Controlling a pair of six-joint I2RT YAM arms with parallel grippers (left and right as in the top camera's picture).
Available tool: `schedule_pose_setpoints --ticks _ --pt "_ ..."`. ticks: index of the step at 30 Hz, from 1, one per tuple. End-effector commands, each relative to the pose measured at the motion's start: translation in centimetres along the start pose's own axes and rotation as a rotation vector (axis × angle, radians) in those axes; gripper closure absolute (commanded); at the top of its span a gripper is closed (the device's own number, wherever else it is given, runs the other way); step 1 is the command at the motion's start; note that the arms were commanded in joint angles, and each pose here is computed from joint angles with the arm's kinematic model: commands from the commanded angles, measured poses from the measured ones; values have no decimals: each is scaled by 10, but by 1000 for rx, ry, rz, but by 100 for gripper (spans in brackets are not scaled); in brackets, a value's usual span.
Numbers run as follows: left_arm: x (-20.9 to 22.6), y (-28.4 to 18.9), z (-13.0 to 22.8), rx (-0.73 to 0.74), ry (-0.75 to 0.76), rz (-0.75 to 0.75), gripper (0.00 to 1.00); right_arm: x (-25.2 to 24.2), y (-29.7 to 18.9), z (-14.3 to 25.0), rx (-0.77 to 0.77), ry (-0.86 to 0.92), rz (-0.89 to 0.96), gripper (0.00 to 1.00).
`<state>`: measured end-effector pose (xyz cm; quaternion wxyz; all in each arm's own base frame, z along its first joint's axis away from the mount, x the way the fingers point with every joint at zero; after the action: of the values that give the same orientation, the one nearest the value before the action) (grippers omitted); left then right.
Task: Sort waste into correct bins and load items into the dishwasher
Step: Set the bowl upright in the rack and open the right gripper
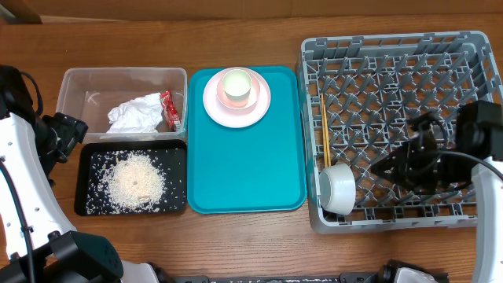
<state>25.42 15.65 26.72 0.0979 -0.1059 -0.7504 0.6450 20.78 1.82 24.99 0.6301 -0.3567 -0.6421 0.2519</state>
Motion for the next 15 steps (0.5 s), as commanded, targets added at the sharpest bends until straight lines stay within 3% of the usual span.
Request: schedule_pose_setpoints --ticks 1,15 --pt "-2 -9 0 -24 -8 25 0 13 -1 1 -3 -91 -11 85" --pt "-2 -9 0 -24 -7 25 0 52 27 18 136 -239 -63 86"
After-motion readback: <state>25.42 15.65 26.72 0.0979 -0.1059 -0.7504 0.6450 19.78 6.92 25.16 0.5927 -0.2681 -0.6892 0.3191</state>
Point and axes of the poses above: each gripper's point midway between its finger pads, its own y axis out along the fingers, its own x axis along the line the jaws close on, z = x × y, the point moved 6 cm from there along -y, back along the fingers, and after that the axes turned 5 degrees about -y, right-handed, at the moved point
